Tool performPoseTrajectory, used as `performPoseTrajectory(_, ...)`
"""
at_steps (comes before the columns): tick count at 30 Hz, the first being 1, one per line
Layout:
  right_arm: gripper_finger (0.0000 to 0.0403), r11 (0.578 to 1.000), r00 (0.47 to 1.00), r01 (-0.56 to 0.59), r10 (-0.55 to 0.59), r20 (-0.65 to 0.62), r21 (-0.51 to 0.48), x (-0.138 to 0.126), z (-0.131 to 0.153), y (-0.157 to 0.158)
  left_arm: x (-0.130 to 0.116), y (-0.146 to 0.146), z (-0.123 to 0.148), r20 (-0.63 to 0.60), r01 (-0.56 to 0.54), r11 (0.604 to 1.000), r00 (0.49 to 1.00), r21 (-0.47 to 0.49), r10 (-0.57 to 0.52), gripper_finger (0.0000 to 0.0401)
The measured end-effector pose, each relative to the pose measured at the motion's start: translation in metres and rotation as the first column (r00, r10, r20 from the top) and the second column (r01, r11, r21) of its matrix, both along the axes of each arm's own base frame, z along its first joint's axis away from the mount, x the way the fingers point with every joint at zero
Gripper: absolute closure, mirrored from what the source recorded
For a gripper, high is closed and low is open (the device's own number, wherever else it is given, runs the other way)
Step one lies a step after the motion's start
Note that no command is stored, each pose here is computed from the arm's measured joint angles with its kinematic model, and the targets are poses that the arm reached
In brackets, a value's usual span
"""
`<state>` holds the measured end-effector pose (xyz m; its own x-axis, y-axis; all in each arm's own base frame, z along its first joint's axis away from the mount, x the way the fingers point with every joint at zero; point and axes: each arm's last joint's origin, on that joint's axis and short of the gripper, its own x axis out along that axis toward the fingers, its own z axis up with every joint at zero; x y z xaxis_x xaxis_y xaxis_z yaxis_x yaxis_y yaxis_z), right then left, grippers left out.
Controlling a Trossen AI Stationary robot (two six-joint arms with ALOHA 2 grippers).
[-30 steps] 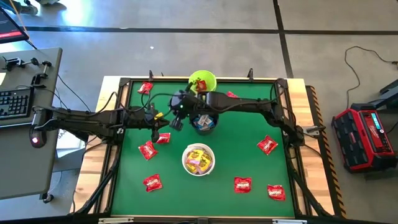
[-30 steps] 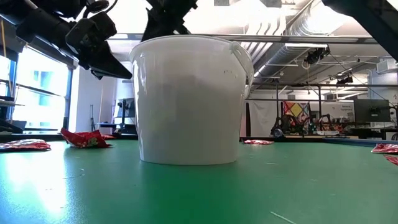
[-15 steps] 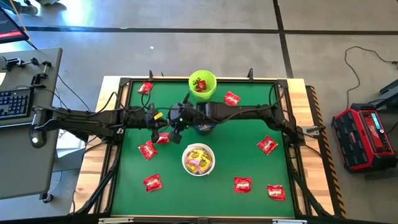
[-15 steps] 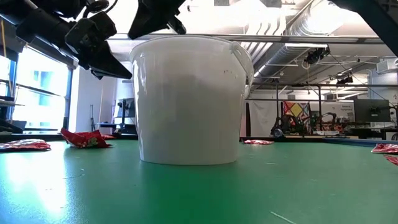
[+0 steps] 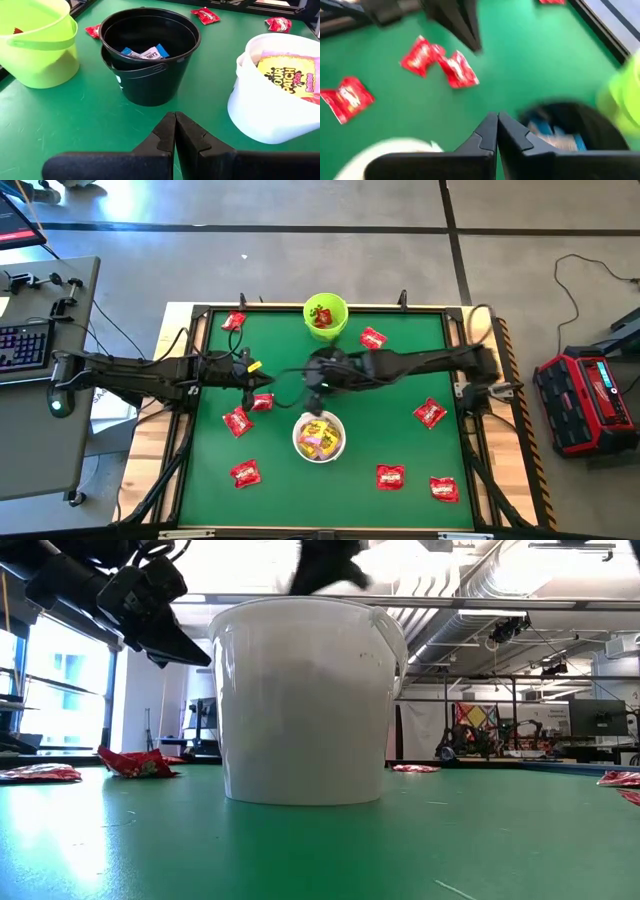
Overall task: Sort candy by brand, put in halloween buckets
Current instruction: Put the red candy into the green bucket
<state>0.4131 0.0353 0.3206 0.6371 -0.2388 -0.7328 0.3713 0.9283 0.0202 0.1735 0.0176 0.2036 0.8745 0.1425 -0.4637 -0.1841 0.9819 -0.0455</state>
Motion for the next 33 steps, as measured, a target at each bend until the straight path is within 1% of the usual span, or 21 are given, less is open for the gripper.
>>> performPoseTrajectory(3, 0.0403, 0.997, 0.998, 0.063, -0.062, -0.011, 0.048, -0.038, 0.002, 0.005, 0.000, 0.000, 0.000, -0.003, 0.000, 1.000, 1.000, 0.000, 0.000, 0.0401)
performPoseTrajectory(7, 0.0403, 0.981, 0.989, 0.144, -0.142, -0.029, 0.131, -0.090, 0.002, 0.013, 0.000, 0.000, 0.000, -0.004, -0.002, 1.000, 1.000, -0.003, 0.002, 0.0401)
performPoseTrajectory(11, 0.0403, 0.959, 0.976, 0.213, -0.199, -0.093, 0.189, -0.137, 0.000, 0.021, -0.001, 0.000, -0.001, -0.012, -0.006, 1.000, 1.000, -0.008, 0.005, 0.0401)
performPoseTrajectory(16, 0.0403, 0.932, 0.941, 0.287, -0.231, -0.248, 0.222, -0.177, -0.013, 0.030, -0.001, 0.000, -0.001, -0.015, -0.007, 1.000, 1.000, -0.008, 0.006, 0.0401)
performPoseTrajectory(18, 0.0402, 0.916, 0.908, 0.328, -0.240, -0.343, 0.229, -0.191, -0.022, 0.032, -0.001, 0.000, -0.002, -0.017, -0.008, 1.000, 1.000, -0.007, 0.008, 0.0401)
performPoseTrajectory(20, 0.0397, 0.904, 0.864, 0.360, -0.230, -0.447, 0.231, -0.200, -0.034, 0.034, -0.001, 0.000, -0.002, -0.018, -0.009, 1.000, 1.000, -0.007, 0.009, 0.0401)
performPoseTrajectory(23, 0.0372, 0.880, 0.789, 0.415, -0.220, -0.574, 0.233, -0.210, -0.056, 0.035, -0.001, 0.000, -0.002, -0.018, -0.009, 1.000, 1.000, -0.007, 0.009, 0.0401)
performPoseTrajectory(27, 0.0313, 0.845, 0.689, 0.489, -0.222, -0.690, 0.217, -0.222, -0.089, 0.029, -0.001, 0.000, -0.002, -0.018, -0.017, 1.000, 1.000, -0.014, 0.016, 0.0401)
performPoseTrajectory(31, 0.0254, 0.834, 0.634, 0.519, -0.228, -0.739, 0.188, -0.231, -0.116, 0.019, -0.001, 0.000, -0.002, -0.021, -0.017, 1.000, 1.000, -0.015, 0.017, 0.0401)
performPoseTrajectory(33, 0.0229, 0.831, 0.631, 0.524, -0.231, -0.741, 0.188, -0.232, -0.126, 0.012, -0.002, 0.000, -0.003, -0.031, -0.017, 1.000, 0.999, -0.015, 0.016, 0.0401)
